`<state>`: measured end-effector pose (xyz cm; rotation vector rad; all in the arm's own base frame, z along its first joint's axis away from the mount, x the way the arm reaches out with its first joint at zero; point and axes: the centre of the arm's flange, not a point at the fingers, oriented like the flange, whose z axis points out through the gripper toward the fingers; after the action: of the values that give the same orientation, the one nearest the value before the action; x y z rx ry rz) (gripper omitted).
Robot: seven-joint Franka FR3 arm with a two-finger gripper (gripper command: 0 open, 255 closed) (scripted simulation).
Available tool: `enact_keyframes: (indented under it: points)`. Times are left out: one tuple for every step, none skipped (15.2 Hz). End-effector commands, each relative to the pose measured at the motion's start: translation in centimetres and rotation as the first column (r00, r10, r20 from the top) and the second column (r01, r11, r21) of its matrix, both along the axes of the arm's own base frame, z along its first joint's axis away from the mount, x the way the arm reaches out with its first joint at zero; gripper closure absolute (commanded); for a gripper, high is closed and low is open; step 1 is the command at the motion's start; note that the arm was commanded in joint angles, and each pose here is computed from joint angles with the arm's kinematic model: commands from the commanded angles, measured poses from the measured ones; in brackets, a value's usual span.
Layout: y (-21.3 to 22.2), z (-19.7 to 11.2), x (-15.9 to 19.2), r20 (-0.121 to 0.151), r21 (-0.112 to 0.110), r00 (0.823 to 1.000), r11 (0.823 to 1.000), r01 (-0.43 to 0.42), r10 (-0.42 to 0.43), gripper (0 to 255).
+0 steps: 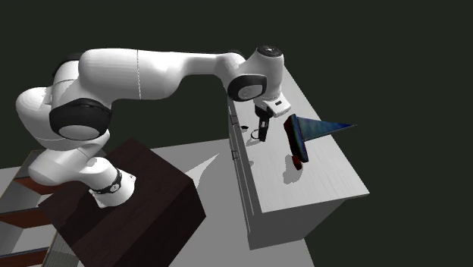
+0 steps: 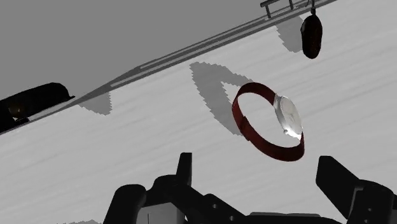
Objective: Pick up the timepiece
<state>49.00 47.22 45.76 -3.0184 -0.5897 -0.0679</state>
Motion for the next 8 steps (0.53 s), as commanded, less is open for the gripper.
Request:
enact_keyframes:
  points:
    - [0.5, 0.8, -2.5, 0.005, 0.024, 0.989, 0.989, -0.149, 0.148, 0]
    - [0.5, 0.3, -2.5, 0.005, 0.024, 0.989, 0.989, -0.149, 0.148, 0]
    - [0.5, -0.2, -2.5, 0.005, 0.024, 0.989, 0.989, -0.149, 0.148, 0]
    - [0.5, -0.8, -2.5, 0.005, 0.024, 0.989, 0.989, -0.149, 0.148, 0]
    - [0.5, -1.3, -2.5, 0.005, 0.024, 0.989, 0.989, -0.149, 0.148, 0]
    - [0.5, -1.8, -2.5, 0.005, 0.024, 0.989, 0.989, -0.149, 0.148, 0]
    - [0.5, -2.4, -2.5, 0.005, 0.024, 0.989, 0.989, -0.149, 0.148, 0]
    - [0.5, -2.9, -2.5, 0.005, 0.024, 0.989, 0.989, -0.149, 0.148, 0]
